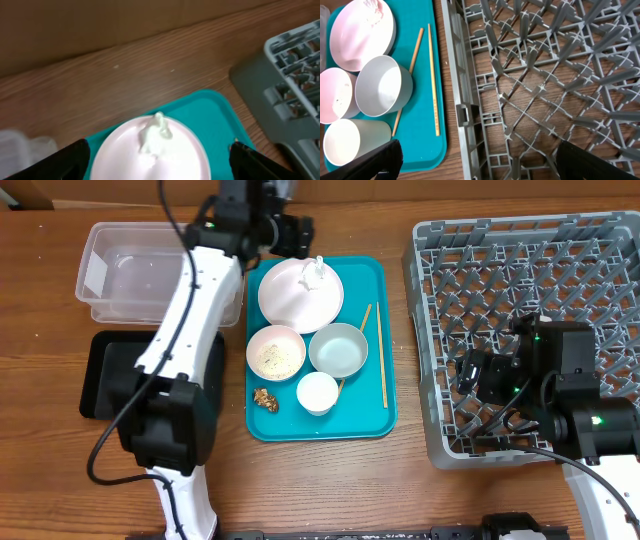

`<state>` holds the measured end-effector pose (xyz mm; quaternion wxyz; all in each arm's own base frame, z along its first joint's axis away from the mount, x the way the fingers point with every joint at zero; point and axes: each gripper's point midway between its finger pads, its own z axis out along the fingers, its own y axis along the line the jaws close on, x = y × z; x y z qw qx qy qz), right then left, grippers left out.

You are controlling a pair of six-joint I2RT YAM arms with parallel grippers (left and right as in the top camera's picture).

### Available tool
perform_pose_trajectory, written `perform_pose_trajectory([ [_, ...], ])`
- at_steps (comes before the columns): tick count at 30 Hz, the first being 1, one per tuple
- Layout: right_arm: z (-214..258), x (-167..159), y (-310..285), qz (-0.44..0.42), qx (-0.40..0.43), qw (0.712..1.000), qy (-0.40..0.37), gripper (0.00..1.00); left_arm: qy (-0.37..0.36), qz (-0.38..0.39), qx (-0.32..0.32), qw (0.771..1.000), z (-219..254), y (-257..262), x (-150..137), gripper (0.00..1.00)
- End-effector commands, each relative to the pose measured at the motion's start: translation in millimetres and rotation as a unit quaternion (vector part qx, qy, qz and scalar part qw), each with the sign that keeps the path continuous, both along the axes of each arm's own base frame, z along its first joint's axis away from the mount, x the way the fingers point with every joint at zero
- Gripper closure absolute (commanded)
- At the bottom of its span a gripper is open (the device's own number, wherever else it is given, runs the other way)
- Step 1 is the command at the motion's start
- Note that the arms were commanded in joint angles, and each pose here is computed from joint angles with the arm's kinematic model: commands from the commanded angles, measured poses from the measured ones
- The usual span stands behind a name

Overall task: Sort waste into correct bins and load items into the dishwasher
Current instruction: 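Return left gripper to the plate and grasp the white tissue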

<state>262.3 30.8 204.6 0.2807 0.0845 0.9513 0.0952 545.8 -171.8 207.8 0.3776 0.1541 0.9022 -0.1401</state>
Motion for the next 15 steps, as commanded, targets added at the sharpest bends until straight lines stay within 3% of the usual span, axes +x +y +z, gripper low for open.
perform_pose_trajectory([
  [1,12,4,-2,-0.004,-0.003,1.0,-0.017,0.0,0.013,-0.016,0.014,1.0,-33,-20,9,0.08],
  [6,10,2,-2,-0.004,-0.003,1.0,-0.012,0.0,0.052,-0.02,0.033,0.998,-88,-31,11,0.04],
  [15,8,-2,-2,-0.004,-0.003,1.0,-0.003,0.0,0.109,-0.021,0.049,0.993,-156,-30,8,0.08],
])
